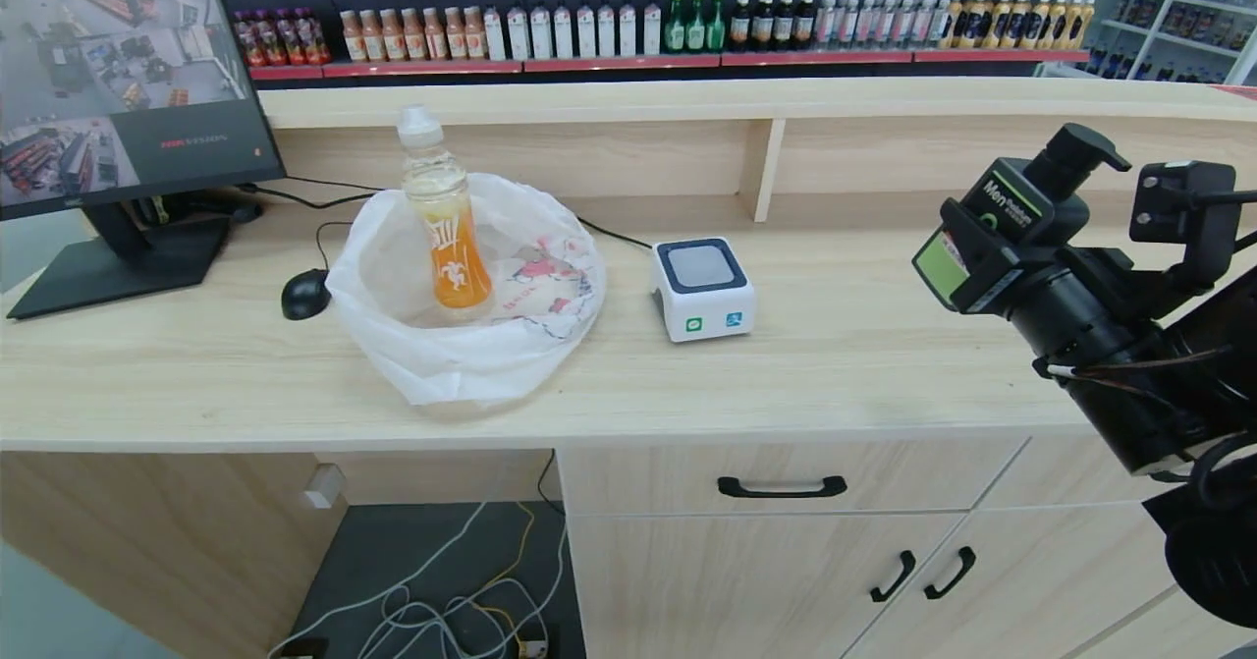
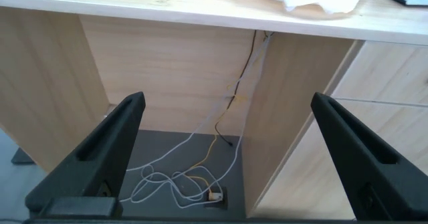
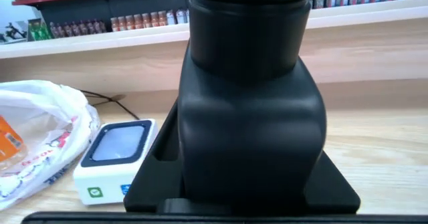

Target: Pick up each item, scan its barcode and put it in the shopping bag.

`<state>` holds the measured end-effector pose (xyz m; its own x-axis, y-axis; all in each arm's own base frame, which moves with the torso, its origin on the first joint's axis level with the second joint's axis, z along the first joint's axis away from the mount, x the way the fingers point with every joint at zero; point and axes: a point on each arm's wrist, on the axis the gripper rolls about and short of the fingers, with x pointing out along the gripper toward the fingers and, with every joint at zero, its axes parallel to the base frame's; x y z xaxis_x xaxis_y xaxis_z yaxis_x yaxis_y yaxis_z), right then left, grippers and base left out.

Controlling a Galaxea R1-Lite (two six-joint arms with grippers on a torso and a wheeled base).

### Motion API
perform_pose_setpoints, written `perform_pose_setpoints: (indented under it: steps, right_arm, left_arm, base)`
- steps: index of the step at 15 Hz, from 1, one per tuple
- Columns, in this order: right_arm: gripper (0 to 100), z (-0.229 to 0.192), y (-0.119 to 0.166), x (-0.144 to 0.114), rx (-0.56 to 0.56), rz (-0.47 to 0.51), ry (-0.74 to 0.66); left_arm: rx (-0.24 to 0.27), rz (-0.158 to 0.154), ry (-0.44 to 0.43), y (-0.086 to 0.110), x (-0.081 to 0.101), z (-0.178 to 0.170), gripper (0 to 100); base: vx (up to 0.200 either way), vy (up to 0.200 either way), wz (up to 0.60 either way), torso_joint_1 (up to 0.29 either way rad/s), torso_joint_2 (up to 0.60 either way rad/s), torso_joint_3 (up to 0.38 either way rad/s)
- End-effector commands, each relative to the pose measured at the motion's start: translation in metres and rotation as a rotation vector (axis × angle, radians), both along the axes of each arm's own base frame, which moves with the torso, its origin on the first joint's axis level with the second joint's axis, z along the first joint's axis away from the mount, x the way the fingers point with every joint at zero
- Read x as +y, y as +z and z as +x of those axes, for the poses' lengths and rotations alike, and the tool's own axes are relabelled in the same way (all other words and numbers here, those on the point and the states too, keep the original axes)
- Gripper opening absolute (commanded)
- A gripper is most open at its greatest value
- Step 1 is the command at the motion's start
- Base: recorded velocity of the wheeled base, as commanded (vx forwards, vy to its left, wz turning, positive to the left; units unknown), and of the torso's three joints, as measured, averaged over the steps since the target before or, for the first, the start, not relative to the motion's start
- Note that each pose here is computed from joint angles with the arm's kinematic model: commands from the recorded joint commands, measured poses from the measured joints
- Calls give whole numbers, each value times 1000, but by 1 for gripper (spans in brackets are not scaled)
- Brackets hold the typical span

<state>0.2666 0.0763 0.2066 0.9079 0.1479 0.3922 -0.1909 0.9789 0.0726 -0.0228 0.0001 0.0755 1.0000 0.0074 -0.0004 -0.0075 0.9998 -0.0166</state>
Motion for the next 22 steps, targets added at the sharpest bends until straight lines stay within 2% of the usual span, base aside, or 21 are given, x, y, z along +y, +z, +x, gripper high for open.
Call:
perform_pose_setpoints:
  steps: [1,4,16,18,20,22]
  right_arm:
    - [0,-2,2,-1,-6,2,0]
    - [0,-8,4,-2,-14,3,0]
    - [0,-7,-3,-2,16,-2,1]
    - [0,-3,-5,8,23,9,39]
    - [0,9,1,30,-4,73,107]
    - [0,22,7,42,-14,145,154]
  left_arm:
    - [0,-2,0,0,0,0,100]
    - [0,0,0,0,0,0,100]
    - [0,4,0,0,0,0,100]
    - [0,4,0,0,0,0,100]
    - [0,4,0,0,0,0,100]
    - [0,4,0,0,0,0,100]
  base:
    - [0,200,0,2,2,-2]
    - [0,200,0,1,4,1]
    - [0,0,0,0,0,0]
    - [0,0,0,0,0,0]
    - [0,0,0,0,0,0]
    - [0,0,0,0,0,0]
